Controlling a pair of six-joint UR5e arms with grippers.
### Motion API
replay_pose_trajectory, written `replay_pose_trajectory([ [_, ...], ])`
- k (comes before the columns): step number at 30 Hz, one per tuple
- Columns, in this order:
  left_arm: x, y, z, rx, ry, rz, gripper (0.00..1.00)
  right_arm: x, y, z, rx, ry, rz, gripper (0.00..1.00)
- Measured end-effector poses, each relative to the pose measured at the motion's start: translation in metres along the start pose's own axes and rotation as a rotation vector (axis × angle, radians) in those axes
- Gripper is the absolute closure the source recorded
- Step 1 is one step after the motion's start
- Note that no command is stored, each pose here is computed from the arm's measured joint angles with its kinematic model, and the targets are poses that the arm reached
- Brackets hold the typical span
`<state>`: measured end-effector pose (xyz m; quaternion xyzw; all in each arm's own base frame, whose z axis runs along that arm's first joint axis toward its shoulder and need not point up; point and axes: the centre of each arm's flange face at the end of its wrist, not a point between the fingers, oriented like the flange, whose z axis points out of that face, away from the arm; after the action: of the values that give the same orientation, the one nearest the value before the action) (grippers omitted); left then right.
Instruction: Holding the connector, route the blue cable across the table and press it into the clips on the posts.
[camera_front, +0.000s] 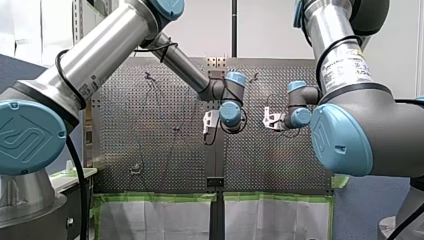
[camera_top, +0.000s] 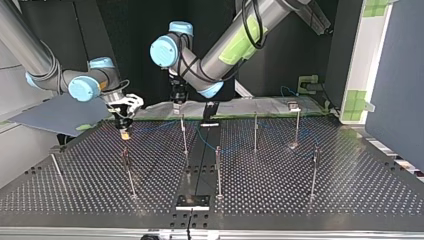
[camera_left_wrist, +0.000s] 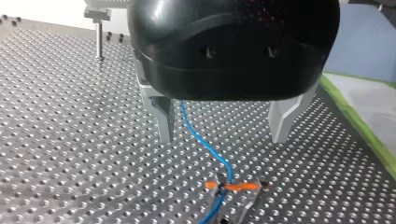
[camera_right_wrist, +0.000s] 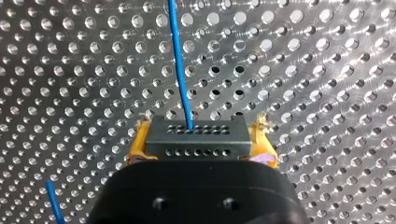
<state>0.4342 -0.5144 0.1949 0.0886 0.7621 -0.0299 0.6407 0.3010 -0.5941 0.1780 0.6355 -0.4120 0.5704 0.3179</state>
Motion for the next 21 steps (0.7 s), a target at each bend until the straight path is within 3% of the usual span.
replay_pose_trajectory([
  [5,-0.002,-0.009,0.001,-0.029,-0.04,-0.028,0.0,0.0,0.003,0.0,0.006,-0.002,0.002,1.0],
  [10,0.006,-0.02,0.006,-0.039,-0.033,-0.044,0.0,-0.001,0.005,-0.002,0.009,-0.012,0.0,1.0],
  [21,0.036,-0.046,0.014,-0.041,0.032,-0.025,0.0,-0.017,0.014,-0.019,0.004,-0.115,-0.056,1.0],
])
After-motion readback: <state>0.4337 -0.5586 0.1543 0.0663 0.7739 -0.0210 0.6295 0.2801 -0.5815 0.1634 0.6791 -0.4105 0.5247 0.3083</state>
